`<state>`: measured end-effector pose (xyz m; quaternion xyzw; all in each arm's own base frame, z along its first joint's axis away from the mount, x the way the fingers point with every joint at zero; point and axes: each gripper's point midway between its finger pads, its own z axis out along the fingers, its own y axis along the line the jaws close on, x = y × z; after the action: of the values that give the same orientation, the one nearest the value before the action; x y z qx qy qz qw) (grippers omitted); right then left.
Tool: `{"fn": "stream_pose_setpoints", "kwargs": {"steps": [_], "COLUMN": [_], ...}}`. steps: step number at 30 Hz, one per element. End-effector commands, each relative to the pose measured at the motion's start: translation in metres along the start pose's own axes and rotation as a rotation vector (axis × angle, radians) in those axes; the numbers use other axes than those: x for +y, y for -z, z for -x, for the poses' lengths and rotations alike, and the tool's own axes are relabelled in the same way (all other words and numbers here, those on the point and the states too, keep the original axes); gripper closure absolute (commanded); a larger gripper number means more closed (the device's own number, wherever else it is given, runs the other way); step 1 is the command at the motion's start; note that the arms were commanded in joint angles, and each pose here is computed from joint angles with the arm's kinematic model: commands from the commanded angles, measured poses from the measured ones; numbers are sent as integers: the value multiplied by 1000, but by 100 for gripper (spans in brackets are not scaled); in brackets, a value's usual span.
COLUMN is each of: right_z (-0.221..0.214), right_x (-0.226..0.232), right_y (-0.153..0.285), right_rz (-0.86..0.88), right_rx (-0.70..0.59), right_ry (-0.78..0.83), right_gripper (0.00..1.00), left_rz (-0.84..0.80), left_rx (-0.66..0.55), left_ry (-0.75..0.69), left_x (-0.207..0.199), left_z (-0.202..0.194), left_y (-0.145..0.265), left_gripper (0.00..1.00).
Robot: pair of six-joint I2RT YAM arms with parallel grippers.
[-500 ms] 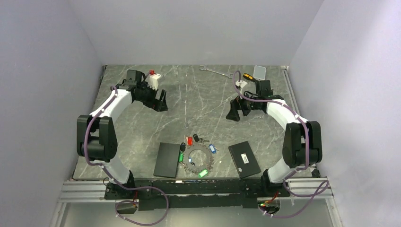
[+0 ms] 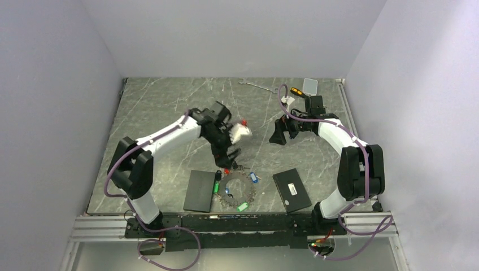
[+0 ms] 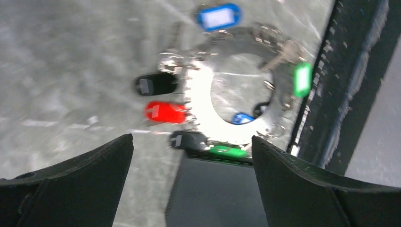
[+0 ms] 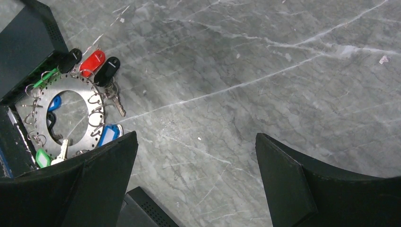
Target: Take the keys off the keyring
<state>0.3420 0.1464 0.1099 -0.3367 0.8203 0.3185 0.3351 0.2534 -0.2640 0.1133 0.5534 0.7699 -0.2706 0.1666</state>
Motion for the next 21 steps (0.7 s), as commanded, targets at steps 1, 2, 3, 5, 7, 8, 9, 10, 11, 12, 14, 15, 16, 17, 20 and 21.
{"fn": "stream_pose_setpoints", "kwargs": {"steps": [1,2,3,5,7,8,9,10,11,12,14,15,16,17,20,21], "right_z": [13,12,12,10,11,12,12,13,13,13,14,15,15,16,17,18], "right_x": [-3,-5,-7,-10,-13,-15,-15,-15,-17,-18,-20,-21,-21,-21,-22,-22], "right_y": [2,1,1,2,5,7,9,10,13,14,17,18,18,19,21,22], "right_rz": [-4,-7,-13,-25,-34,-37,-35,-36,-43,-47,-55,-57,-58,-59,-57,-58], "right_rx": [-32,-26,-19,-10,-17,-23,-28,-33,-39,-44,-51,-55,-57,-59,-67,-70], "right_ry": [38,36,37,36,27,22,16,15,10,8,2,1,0,-2,-10,-9], "right_gripper": [0,0,0,0,0,0,0,0,0,0,0,0,0,0,0,0], "left_rz": [-88,-98,-100,-100,-45,-4,44,100,178,231,308,336,348,378,424,434], "left_rx": [159,191,216,252,264,258,250,237,235,226,205,197,178,182,183,189], "left_ry": [-158,-182,-201,-228,-229,-206,-194,-184,-173,-163,-150,-148,-141,-141,-153,-163], "left_x": [-57,-69,-78,-94,-94,-90,-82,-72,-58,-48,-34,-28,-25,-19,-10,-8], "left_z": [-21,-23,-25,-28,-27,-24,-23,-21,-21,-20,-18,-17,-14,-15,-19,-21], "left_y": [-9,-15,-20,-28,-39,-43,-47,-51,-55,-58,-64,-66,-71,-72,-75,-77], "left_gripper": [1,1,1,1,2,3,5,6,6,6,8,9,9,10,10,10]}}
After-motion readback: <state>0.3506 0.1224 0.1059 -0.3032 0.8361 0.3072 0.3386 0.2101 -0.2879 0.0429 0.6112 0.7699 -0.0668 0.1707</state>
